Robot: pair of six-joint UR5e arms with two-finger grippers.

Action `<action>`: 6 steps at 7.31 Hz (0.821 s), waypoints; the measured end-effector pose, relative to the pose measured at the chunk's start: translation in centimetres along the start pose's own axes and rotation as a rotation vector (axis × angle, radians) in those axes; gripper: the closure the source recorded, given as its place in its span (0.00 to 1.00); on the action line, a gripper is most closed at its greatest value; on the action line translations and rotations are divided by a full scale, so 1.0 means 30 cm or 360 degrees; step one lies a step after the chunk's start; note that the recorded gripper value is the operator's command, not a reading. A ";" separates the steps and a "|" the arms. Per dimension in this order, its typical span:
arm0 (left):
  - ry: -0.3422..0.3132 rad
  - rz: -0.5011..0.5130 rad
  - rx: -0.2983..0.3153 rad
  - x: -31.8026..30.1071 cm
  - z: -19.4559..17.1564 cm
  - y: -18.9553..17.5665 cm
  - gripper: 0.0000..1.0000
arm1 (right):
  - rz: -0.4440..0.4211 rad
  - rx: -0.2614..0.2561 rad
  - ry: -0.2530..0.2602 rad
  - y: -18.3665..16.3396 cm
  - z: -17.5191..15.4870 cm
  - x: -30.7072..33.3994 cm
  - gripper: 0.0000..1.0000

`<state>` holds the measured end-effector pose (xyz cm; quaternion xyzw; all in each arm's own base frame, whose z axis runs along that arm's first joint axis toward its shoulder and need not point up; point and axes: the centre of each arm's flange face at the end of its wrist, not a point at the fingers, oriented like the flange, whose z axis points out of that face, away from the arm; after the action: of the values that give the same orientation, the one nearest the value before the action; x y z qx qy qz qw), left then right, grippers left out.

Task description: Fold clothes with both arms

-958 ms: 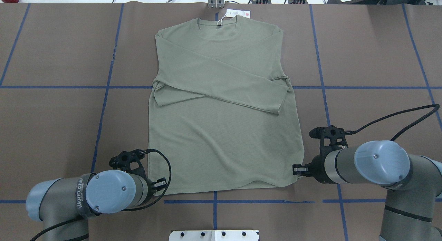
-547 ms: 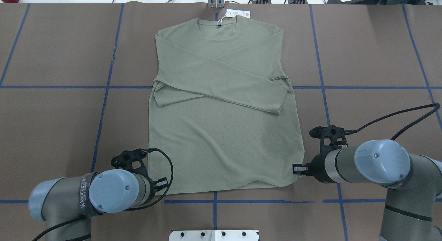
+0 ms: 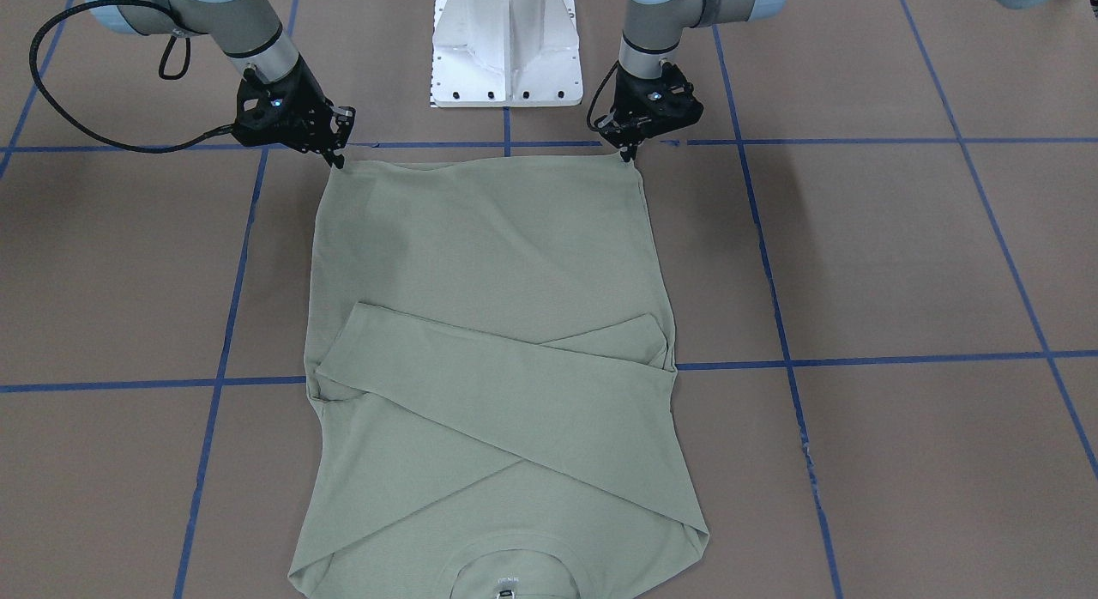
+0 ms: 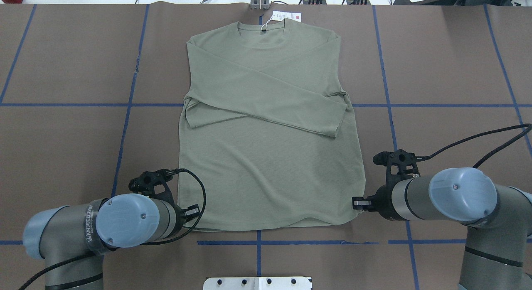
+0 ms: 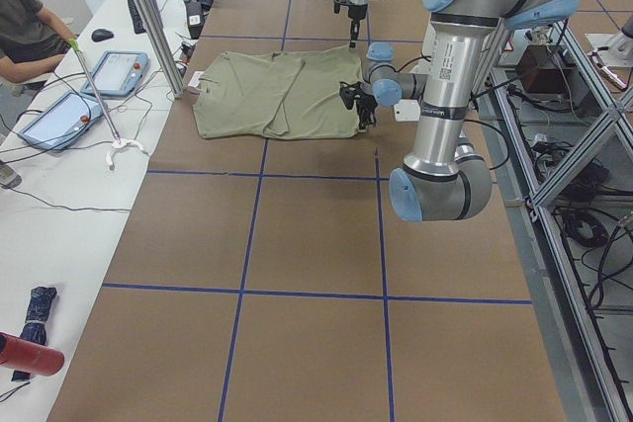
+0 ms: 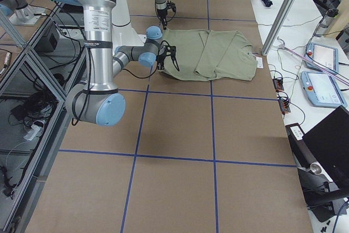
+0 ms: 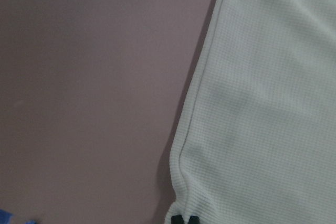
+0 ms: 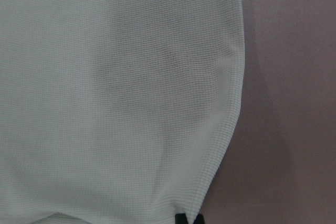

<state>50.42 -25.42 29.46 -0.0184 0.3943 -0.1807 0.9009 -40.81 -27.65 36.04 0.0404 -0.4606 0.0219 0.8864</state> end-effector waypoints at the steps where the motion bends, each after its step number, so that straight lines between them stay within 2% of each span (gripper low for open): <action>1: 0.0012 0.0012 -0.0004 -0.009 -0.044 0.004 1.00 | -0.0002 -0.0005 -0.0018 0.006 -0.027 -0.002 1.00; 3: -0.0027 0.0058 -0.0047 -0.041 -0.150 0.085 1.00 | -0.0007 -0.0051 -0.0050 0.032 -0.091 0.013 1.00; 6: -0.0082 0.0095 -0.0162 -0.087 -0.302 0.255 1.00 | 0.0015 -0.0136 -0.0082 0.072 -0.169 0.038 1.00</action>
<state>44.68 -16.41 23.73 -0.0571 0.3801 -0.1330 0.9136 -36.19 -25.02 34.17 0.0010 -0.4839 0.0054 0.8751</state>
